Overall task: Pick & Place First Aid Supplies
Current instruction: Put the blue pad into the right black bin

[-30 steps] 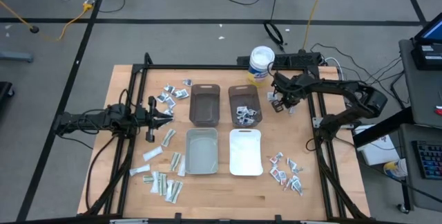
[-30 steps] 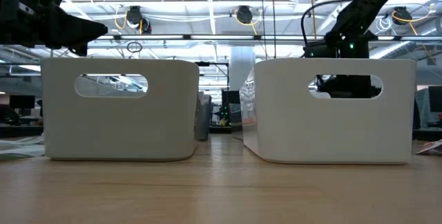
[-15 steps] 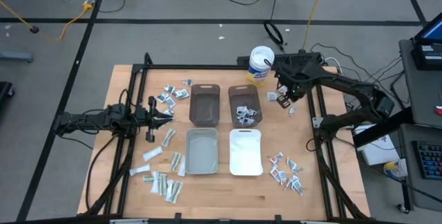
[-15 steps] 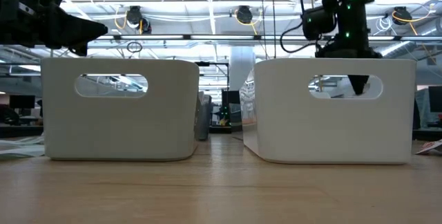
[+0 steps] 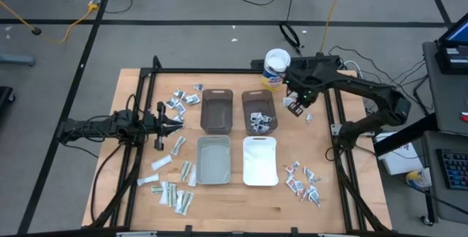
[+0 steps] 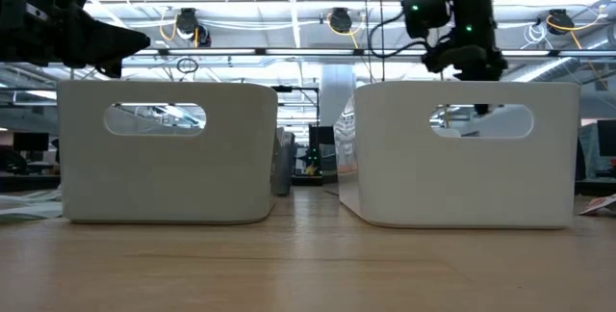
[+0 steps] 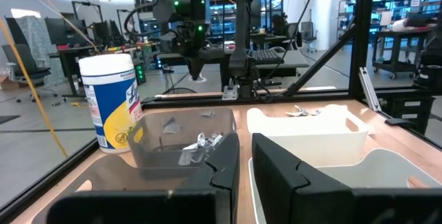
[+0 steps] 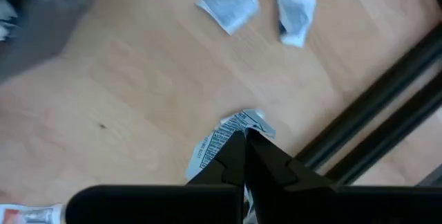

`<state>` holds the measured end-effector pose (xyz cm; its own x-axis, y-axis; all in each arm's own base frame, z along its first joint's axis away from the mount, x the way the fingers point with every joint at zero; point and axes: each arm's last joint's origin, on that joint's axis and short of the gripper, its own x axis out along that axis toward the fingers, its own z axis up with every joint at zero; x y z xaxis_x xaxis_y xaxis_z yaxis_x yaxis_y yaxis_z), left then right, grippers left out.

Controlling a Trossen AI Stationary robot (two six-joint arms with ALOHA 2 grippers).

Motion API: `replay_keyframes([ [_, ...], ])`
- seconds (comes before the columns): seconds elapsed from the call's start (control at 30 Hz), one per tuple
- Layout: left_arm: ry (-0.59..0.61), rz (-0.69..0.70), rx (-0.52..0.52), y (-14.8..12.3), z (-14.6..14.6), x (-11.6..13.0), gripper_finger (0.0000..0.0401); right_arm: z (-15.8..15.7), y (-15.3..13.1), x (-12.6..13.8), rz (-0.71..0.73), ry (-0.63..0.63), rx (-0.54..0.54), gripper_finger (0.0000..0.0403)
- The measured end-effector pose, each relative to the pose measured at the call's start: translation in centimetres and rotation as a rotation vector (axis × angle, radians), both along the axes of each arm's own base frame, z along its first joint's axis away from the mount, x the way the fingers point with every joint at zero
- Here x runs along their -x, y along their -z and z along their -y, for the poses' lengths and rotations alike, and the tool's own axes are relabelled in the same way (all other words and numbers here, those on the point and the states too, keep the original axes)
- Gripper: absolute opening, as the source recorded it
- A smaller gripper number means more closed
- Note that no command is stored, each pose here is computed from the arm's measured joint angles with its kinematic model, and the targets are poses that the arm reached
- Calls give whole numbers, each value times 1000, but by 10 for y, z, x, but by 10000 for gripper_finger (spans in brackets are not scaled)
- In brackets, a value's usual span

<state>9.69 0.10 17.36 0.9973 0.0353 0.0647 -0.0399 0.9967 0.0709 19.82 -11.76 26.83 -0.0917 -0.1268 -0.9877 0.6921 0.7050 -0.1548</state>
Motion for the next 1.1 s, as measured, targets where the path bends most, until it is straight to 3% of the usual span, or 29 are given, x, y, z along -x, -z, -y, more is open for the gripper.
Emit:
replay_keyframes([
  [0.5,0,0,0,0,0,0,47,-1,-14,-107,67,-202,-20,0],
  [1.1,0,0,0,0,0,0,47,-18,32,-155,82,-297,-23,0],
])
